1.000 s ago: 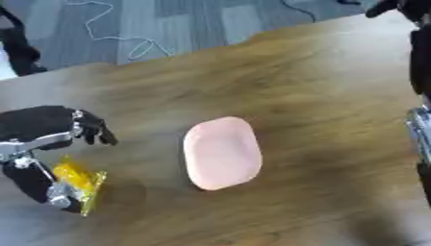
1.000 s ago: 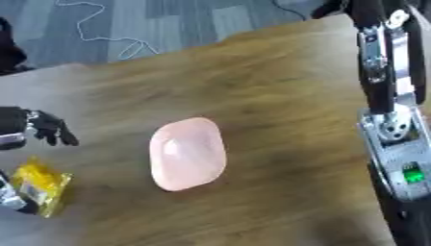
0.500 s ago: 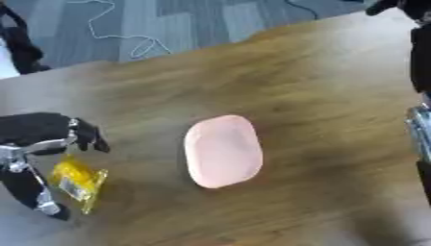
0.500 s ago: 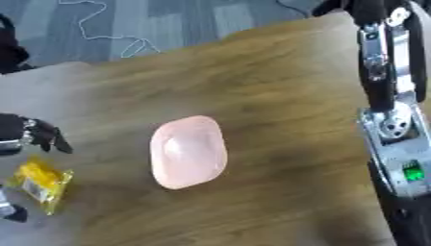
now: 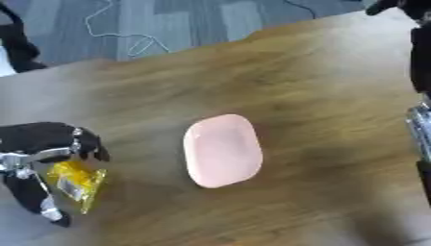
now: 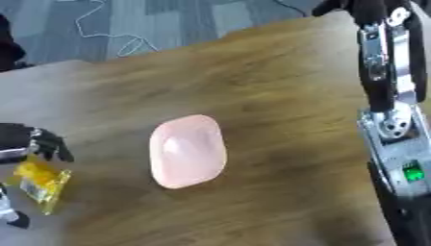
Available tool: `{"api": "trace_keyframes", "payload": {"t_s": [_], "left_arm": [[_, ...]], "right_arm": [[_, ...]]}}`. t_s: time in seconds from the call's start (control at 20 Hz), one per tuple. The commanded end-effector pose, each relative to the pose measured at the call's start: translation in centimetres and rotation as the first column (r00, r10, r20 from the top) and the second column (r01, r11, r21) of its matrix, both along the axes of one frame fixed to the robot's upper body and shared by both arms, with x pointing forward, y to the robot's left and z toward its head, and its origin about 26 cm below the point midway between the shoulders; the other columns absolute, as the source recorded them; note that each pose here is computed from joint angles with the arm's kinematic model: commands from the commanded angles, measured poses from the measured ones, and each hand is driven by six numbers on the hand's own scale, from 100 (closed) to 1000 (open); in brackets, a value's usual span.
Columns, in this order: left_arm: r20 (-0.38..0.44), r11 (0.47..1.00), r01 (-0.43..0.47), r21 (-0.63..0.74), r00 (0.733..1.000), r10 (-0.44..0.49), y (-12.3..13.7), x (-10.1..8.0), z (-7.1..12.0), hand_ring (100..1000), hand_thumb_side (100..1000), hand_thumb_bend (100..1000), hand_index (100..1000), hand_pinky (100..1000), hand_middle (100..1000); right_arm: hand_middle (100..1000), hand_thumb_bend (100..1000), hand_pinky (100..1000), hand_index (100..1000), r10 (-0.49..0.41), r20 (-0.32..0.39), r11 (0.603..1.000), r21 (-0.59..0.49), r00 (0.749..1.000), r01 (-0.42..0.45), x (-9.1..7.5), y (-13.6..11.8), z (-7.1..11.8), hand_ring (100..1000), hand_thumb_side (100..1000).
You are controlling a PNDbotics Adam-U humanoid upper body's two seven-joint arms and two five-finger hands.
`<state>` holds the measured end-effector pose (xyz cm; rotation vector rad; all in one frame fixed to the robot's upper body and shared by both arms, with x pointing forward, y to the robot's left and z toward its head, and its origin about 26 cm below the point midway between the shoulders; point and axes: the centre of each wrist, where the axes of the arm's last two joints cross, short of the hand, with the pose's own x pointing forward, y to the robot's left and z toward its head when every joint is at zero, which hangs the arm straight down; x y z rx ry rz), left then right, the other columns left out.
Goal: Pick up objects on the table and place them in the box.
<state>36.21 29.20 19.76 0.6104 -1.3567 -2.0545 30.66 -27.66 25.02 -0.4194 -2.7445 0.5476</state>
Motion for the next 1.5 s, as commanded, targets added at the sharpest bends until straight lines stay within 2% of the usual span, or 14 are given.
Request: {"api": "trace_keyframes", "payload": {"t_s": [0.05,0.45,0.8,1.5], "left_arm": [[0.011,1.0,-0.012,-0.027,1.0,0.012,0.1,0.2,0.0,641,276,924,809,596,666],[-0.038,0.999,-0.04,-0.026,0.999,0.039,0.6,0.9,-2.7,636,273,921,796,598,655],[0.038,0.986,-0.076,0.149,0.997,0.072,2.4,1.4,-2.5,663,240,946,792,654,670],[0.135,0.952,-0.099,0.29,0.989,0.061,3.4,1.5,-1.7,684,246,949,789,695,683]], "right_arm": [[751,100,553,832,0.002,0.027,1.0,-0.011,1.0,-0.002,-0.1,-0.1,0.8,687,923],[751,100,552,832,0.003,0.031,1.0,-0.011,1.0,-0.003,-0.1,-0.1,0.9,687,923],[751,100,552,832,0.005,0.028,1.0,-0.014,1.0,-0.005,-0.1,-0.1,0.9,687,923],[751,100,552,833,0.002,0.023,1.0,-0.016,1.0,-0.002,-0.2,-0.1,0.8,688,923]]}}
